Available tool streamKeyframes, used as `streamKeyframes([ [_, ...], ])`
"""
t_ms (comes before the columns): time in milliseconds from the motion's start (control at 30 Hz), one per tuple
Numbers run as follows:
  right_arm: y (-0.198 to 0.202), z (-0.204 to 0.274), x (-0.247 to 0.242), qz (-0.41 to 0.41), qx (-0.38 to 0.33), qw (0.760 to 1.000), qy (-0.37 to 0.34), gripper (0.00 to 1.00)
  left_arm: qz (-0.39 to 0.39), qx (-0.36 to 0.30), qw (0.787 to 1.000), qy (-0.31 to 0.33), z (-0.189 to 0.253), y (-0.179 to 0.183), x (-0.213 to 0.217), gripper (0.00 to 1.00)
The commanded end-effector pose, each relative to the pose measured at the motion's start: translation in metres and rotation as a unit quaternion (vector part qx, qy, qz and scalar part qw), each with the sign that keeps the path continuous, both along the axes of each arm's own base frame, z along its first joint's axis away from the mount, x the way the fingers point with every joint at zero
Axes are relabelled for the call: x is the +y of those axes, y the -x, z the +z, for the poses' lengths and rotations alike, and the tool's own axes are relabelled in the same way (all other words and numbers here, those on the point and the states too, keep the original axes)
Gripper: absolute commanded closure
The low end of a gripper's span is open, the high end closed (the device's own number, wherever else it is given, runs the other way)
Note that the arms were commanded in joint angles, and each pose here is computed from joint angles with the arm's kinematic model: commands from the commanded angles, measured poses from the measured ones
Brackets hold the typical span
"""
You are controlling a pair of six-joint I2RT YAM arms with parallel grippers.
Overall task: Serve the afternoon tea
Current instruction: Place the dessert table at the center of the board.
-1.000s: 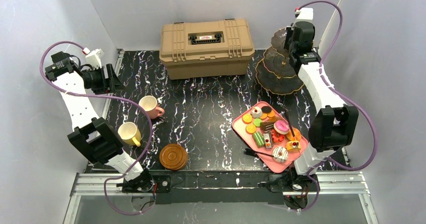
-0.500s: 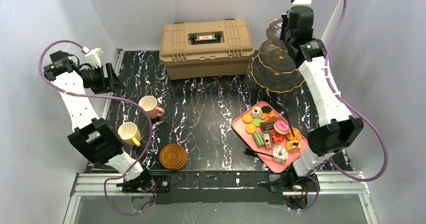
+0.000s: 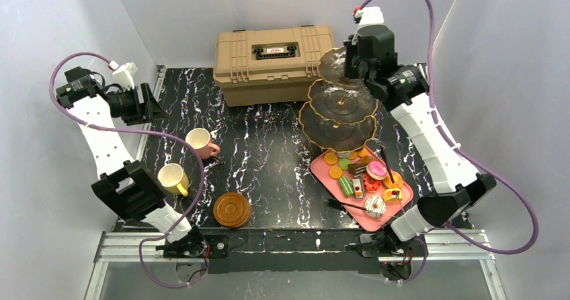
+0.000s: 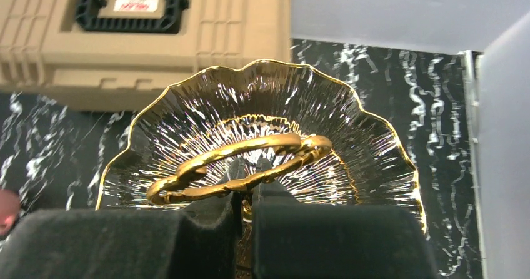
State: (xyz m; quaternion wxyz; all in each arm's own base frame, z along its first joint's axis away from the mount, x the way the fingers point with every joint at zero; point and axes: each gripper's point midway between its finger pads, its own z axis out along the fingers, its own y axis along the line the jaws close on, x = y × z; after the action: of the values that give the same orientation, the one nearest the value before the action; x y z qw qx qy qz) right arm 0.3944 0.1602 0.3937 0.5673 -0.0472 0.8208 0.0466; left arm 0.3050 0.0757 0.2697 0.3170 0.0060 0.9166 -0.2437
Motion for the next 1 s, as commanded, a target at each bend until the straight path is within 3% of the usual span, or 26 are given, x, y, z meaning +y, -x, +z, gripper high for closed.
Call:
streamKeyframes([
  [0,0.029,0.035,0.042,0.052,-0.042,0.995,-0.069,0.99,-0.004,-0.032,0.999,0.000,0.028,0.012,-0.013,0.38],
  [367,0.067,-0.005,0.185,0.160,-0.069,0.982,-0.067,0.99,-0.005,-0.035,0.999,0.006,0.032,0.015,-0.017,0.38],
  [967,0.048,-0.049,0.261,0.213,-0.118,0.965,-0.099,0.99,-0.007,-0.030,0.999,0.017,0.026,0.013,-0.018,0.38],
])
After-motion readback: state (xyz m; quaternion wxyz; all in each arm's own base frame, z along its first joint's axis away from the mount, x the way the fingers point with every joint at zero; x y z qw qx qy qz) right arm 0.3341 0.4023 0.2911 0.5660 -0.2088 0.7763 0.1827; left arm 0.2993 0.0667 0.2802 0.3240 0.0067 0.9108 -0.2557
